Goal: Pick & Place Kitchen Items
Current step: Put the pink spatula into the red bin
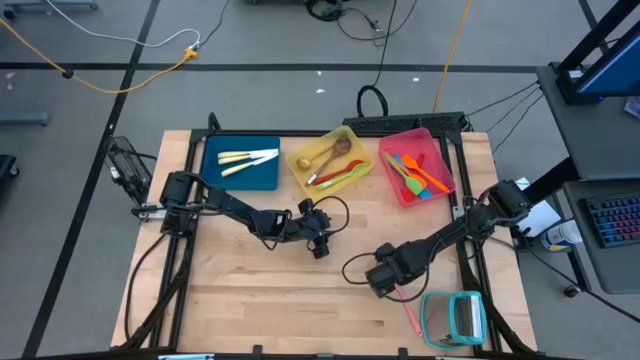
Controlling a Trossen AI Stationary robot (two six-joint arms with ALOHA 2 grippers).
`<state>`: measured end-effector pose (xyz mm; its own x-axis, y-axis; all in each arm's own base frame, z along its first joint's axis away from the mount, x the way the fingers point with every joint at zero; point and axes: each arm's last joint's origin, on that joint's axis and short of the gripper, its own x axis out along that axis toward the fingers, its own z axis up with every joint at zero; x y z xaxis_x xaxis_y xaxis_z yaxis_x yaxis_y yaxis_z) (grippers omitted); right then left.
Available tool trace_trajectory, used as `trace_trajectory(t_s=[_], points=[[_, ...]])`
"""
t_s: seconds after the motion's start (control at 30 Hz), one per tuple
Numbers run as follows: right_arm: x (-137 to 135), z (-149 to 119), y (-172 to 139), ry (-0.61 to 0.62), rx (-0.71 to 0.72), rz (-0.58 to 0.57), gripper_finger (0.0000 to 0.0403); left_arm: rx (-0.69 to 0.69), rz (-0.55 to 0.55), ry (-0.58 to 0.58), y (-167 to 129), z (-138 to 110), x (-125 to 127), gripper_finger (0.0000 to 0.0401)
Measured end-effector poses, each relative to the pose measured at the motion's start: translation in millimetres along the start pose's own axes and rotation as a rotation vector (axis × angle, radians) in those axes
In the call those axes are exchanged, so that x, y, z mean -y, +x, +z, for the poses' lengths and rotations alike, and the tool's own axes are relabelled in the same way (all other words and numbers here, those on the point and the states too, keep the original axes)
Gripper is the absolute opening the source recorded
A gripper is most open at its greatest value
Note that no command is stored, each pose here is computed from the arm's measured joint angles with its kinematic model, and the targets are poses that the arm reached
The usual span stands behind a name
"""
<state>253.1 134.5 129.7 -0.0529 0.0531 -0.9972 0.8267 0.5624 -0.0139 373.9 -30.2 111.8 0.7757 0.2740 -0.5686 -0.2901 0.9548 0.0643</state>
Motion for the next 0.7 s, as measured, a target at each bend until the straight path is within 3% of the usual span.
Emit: trace_trajectory(t_s=[0.37, 0.57, 0.7], points=[[25.9, -2.1, 25.6, 0.109, -0.071, -0.067, 0.0173, -0.001, 0.000, 0.002, 0.0, -0.2, 0.0, 0.0207], [29.3, -2.6, 27.4, 0.091, -0.082, -0.076, 0.0108, -0.002, 0.000, 0.003, 0.0, -0.2, 0.0, 0.0207], [25.6, -2.2, 24.5, 0.084, -0.060, -0.074, 0.0092, -0.002, 0.000, 0.003, 0.1, -0.3, 0.0, 0.0207]])
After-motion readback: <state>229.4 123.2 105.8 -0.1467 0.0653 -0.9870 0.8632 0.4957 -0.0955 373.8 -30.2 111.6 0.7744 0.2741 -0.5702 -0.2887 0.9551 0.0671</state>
